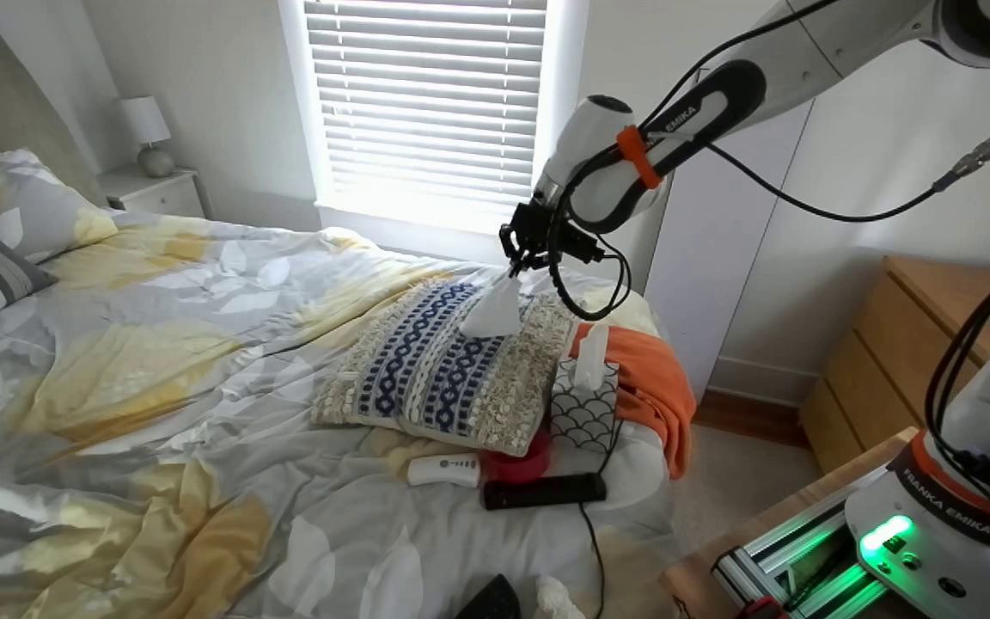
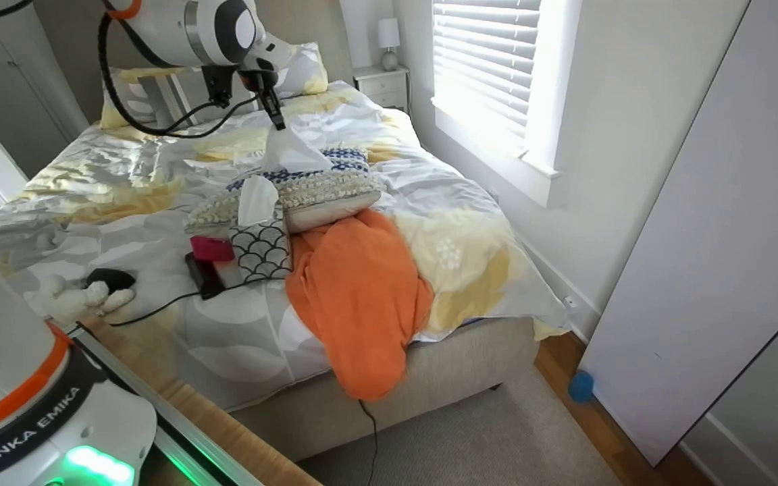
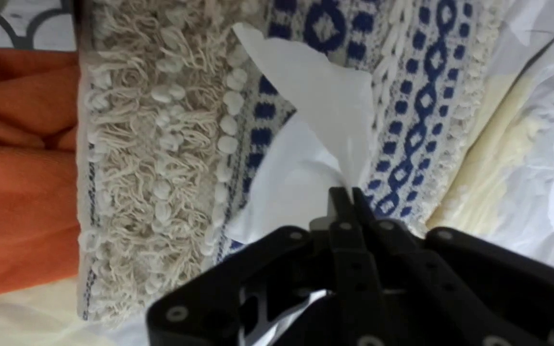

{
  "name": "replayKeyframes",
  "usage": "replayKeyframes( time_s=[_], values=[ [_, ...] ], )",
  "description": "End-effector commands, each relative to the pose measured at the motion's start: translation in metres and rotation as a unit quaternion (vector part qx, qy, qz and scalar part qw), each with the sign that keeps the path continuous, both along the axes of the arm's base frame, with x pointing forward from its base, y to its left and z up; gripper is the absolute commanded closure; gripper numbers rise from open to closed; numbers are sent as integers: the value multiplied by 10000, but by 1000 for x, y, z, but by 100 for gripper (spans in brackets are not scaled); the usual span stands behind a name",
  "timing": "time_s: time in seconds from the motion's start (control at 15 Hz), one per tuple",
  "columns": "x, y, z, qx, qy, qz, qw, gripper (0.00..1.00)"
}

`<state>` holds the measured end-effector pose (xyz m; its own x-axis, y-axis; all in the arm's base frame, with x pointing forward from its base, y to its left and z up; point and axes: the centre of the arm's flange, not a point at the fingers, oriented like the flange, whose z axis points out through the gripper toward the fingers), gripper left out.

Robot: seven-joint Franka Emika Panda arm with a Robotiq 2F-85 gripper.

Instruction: Pull out a tissue from the box, then place it on the pillow

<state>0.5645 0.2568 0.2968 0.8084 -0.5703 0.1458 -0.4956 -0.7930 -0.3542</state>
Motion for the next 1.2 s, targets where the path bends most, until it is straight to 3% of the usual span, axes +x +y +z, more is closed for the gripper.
replayKeyframes(
  time_s=[0.0, 0.33, 0.67, 0.8, 1.13],
  values=[
    [-5, -12, -28, -306, 622, 185, 9974, 73],
    [-19, -41, -30, -1075, 1093, 399, 9874, 35],
    [-37, -77, 5, -1745, 1353, 558, 9737, 0],
    [-46, -87, 27, -1752, 1326, 635, 9735, 0],
    [-77, -111, 81, -1294, 951, 1192, 9798, 0]
  ],
)
